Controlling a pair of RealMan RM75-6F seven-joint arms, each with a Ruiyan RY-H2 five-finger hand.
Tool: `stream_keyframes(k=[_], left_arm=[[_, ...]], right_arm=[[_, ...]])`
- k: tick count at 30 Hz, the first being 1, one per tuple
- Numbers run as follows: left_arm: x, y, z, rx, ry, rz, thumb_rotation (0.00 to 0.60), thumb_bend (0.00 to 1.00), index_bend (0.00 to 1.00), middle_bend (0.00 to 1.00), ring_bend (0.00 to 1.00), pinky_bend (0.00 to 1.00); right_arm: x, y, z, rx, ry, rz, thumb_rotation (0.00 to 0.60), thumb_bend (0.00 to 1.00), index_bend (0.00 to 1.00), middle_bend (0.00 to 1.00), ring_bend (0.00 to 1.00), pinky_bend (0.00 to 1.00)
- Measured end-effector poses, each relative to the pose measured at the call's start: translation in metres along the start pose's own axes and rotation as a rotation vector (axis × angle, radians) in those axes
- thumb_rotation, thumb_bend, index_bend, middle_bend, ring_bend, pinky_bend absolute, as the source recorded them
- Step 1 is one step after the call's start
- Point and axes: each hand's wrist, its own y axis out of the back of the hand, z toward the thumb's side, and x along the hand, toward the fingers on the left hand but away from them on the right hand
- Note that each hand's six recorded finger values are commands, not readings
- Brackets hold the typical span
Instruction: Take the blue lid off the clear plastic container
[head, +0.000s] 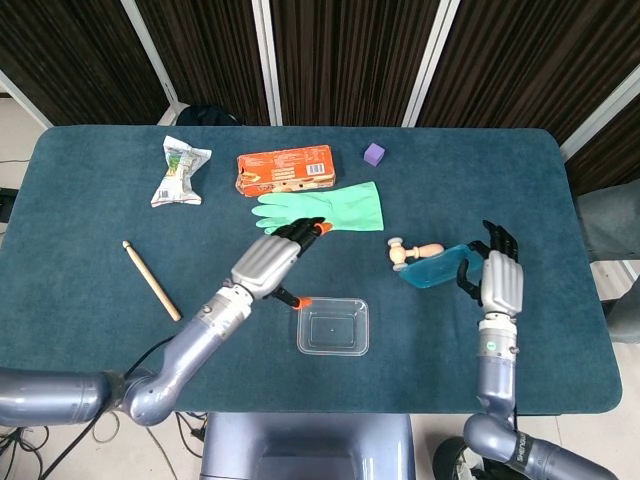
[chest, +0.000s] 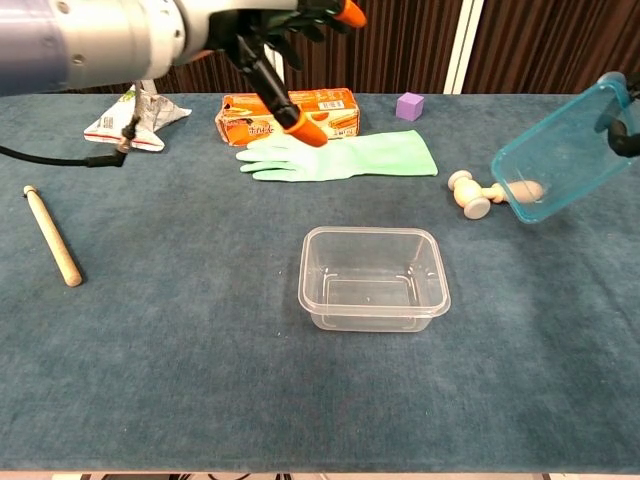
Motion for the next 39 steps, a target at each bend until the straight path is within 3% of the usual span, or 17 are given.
stream_keyframes(k=[4,9,10,14,21,25,28,39], left_arm=[[-0.016,0.007,-0.018,-0.009,0.031,0.015,0.600,0.00,0.00,0.00,0.00,0.14],[-0.038,0.011,-0.041,-0.007,0.069,0.017,0.600,0.00,0.00,0.00,0.00,0.13],[-0.041,0.011,-0.044,-0.005,0.072,0.017,0.600,0.00,0.00,0.00,0.00,0.13],[-0.056,0.013,-0.055,0.003,0.080,0.023,0.600,0.00,0.00,0.00,0.00,0.13],[-0.082,0.016,-0.067,0.012,0.080,0.051,0.600,0.00,0.00,0.00,0.00,0.12],[-0.102,0.014,-0.075,0.035,0.085,0.062,0.600,0.00,0.00,0.00,0.00,0.09],[-0.125,0.006,-0.086,0.055,0.110,0.058,0.600,0.00,0.00,0.00,0.00,0.08],[-0.227,-0.022,-0.134,0.219,0.248,0.116,0.600,0.00,0.00,0.00,0.00,0.00]], right_arm=[[0.006,0.004,-0.027,0.065,-0.020,0.013,0.600,0.65,0.39,0.13,0.00,0.00],[0.014,0.008,-0.047,0.110,-0.033,0.035,0.600,0.58,0.03,0.02,0.00,0.00],[0.016,0.009,-0.049,0.118,-0.030,0.038,0.600,0.57,0.01,0.00,0.00,0.00],[0.020,0.014,-0.049,0.128,-0.016,0.041,0.600,0.50,0.00,0.00,0.00,0.00],[0.024,0.030,-0.042,0.122,0.008,0.023,0.600,0.49,0.00,0.00,0.00,0.00],[0.033,0.043,-0.045,0.141,0.031,0.022,0.600,0.32,0.00,0.00,0.00,0.00],[0.044,0.050,-0.052,0.179,0.051,0.042,0.600,0.26,0.00,0.00,0.00,0.00],[0.095,0.079,-0.063,0.313,0.203,0.116,0.600,0.26,0.00,0.00,0.00,0.00]])
